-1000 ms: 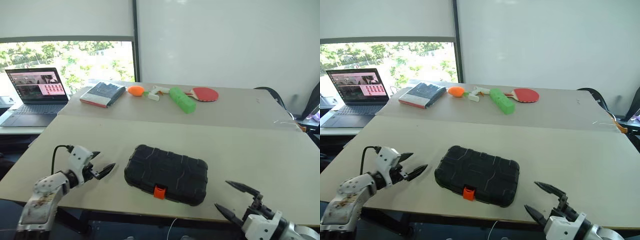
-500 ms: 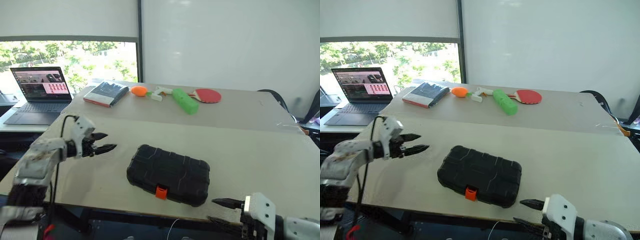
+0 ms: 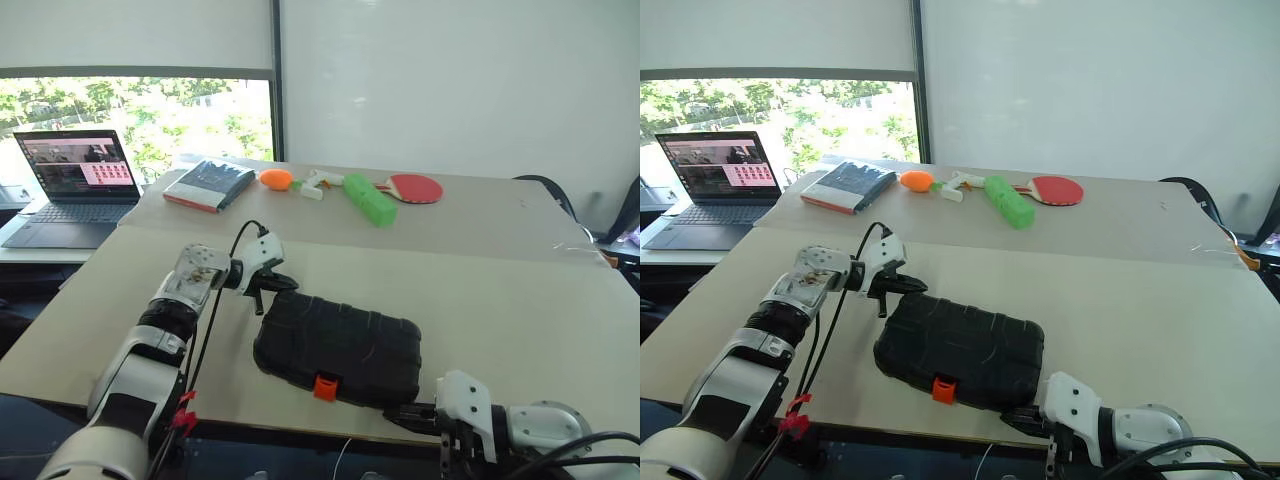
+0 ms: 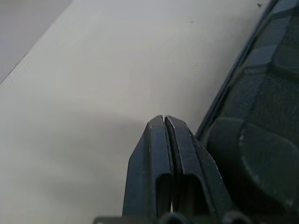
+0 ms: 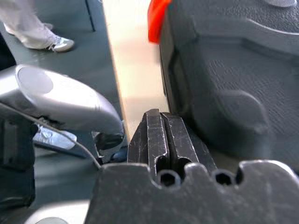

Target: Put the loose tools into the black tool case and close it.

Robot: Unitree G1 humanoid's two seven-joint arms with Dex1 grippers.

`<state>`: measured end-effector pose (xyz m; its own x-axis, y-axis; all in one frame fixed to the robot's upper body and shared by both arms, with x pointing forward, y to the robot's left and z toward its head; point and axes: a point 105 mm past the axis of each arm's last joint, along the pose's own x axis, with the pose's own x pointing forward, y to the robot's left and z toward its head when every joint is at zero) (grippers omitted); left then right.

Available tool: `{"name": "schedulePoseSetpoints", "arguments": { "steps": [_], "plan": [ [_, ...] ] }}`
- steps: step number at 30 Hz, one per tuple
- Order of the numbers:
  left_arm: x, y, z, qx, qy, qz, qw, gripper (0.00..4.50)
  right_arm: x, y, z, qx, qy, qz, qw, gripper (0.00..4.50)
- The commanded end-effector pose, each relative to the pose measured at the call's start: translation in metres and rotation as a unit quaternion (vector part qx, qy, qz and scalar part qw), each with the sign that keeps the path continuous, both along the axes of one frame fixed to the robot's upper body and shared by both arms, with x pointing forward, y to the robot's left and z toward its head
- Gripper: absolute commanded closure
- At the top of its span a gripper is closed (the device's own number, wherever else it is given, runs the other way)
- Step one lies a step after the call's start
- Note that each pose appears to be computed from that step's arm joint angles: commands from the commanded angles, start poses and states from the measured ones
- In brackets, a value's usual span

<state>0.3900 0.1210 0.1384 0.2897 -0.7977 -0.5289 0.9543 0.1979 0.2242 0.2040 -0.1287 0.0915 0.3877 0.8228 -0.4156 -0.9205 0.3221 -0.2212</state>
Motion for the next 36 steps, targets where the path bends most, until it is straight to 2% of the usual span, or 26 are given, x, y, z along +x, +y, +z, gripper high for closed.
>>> {"name": "schedulePoseSetpoints", "arguments": {
  "steps": [1, 5, 8, 14, 16, 18, 20, 23, 27, 32, 36],
  "plan": [
    [-0.021, -0.003, -0.013, 0.032, 0.034, -0.066, 0.997, 4.42, 0.028, -0.016, 0.017, -0.009, -0.061, -0.062, 0.996, 4.50],
    [-0.039, 0.015, -0.026, 0.063, 0.060, -0.082, 0.993, 4.42, 0.047, -0.032, 0.025, -0.009, -0.084, -0.110, 0.990, 4.50],
    [-0.036, 0.021, -0.015, 0.052, 0.045, -0.059, 0.996, 4.42, 0.043, -0.033, 0.025, -0.014, -0.080, -0.097, 0.992, 4.50],
    [-0.032, -0.001, 0.054, -0.056, 0.036, -0.060, 0.996, 4.42, 0.016, -0.022, 0.023, 0.001, -0.029, -0.024, 0.999, 4.50],
    [-0.041, -0.024, 0.078, -0.086, 0.041, -0.103, 0.990, 4.42, 0.008, -0.018, 0.020, 0.000, -0.009, 0.003, 1.000, 4.50],
    [-0.053, -0.044, 0.087, -0.090, 0.048, -0.148, 0.984, 4.42, 0.004, -0.013, 0.016, 0.000, 0.006, 0.022, 1.000, 4.50],
    [-0.061, -0.055, 0.084, -0.081, 0.054, -0.174, 0.980, 4.42, 0.003, -0.011, 0.014, -0.002, 0.007, 0.030, 1.000, 4.50],
    [-0.077, -0.076, 0.052, -0.015, 0.061, -0.235, 0.970, 4.42, 0.006, -0.006, 0.009, -0.008, 0.010, 0.042, 0.999, 4.50],
    [-0.083, -0.086, 0.012, 0.061, 0.052, -0.269, 0.960, 4.42, 0.010, -0.002, 0.007, -0.009, 0.012, 0.050, 0.999, 4.50],
    [-0.080, -0.086, -0.020, 0.129, 0.024, -0.283, 0.950, 4.42, 0.016, 0.005, 0.011, -0.003, 0.004, 0.057, 0.998, 4.50],
    [-0.073, -0.085, -0.026, 0.139, 0.009, -0.278, 0.950, 4.42, 0.022, 0.012, 0.015, 0.003, -0.004, 0.058, 0.998, 4.50]
  ]
}}
